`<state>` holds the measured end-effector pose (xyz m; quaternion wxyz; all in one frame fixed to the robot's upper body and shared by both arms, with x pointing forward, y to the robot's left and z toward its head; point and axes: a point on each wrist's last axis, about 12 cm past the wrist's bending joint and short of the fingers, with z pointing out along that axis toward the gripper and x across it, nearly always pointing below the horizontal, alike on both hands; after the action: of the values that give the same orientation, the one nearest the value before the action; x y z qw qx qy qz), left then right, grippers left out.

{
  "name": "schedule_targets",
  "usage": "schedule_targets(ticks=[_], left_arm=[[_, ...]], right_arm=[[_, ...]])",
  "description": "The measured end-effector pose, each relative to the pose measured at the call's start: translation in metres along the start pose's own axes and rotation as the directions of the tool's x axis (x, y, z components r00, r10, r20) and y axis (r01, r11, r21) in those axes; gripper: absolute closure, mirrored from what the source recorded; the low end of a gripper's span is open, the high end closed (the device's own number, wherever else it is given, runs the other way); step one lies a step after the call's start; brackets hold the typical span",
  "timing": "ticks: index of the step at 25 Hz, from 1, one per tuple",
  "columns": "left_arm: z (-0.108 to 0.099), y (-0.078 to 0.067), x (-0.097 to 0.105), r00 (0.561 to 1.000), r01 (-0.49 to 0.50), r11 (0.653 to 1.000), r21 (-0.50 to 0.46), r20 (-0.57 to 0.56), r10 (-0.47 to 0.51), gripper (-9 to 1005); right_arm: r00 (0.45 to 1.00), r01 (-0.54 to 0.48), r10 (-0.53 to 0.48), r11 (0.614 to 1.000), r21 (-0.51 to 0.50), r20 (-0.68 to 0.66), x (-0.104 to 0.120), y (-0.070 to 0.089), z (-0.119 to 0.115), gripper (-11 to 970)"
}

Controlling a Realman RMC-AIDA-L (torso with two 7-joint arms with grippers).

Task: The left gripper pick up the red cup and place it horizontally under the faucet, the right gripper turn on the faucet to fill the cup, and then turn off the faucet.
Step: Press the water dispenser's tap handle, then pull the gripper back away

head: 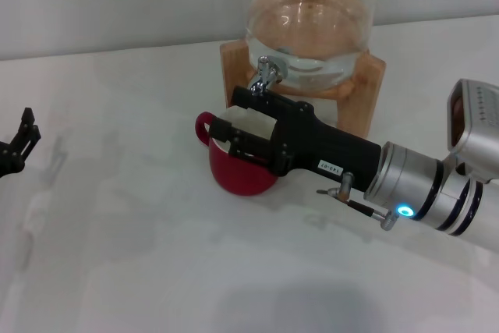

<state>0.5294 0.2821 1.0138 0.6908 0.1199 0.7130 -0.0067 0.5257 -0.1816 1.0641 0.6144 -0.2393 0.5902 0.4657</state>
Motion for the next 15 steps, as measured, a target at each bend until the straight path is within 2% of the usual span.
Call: schedule_targets(ticks=[15], left_arm=[[0.0031, -0.0012, -0.0013, 1.000, 0.000, 1.000, 0.005, 0.000, 0.000, 109]], right_arm=[[1.000, 0.002, -0.002, 0.999, 0.032, -0.007, 0.0017, -0.0029, -0.0019, 238]])
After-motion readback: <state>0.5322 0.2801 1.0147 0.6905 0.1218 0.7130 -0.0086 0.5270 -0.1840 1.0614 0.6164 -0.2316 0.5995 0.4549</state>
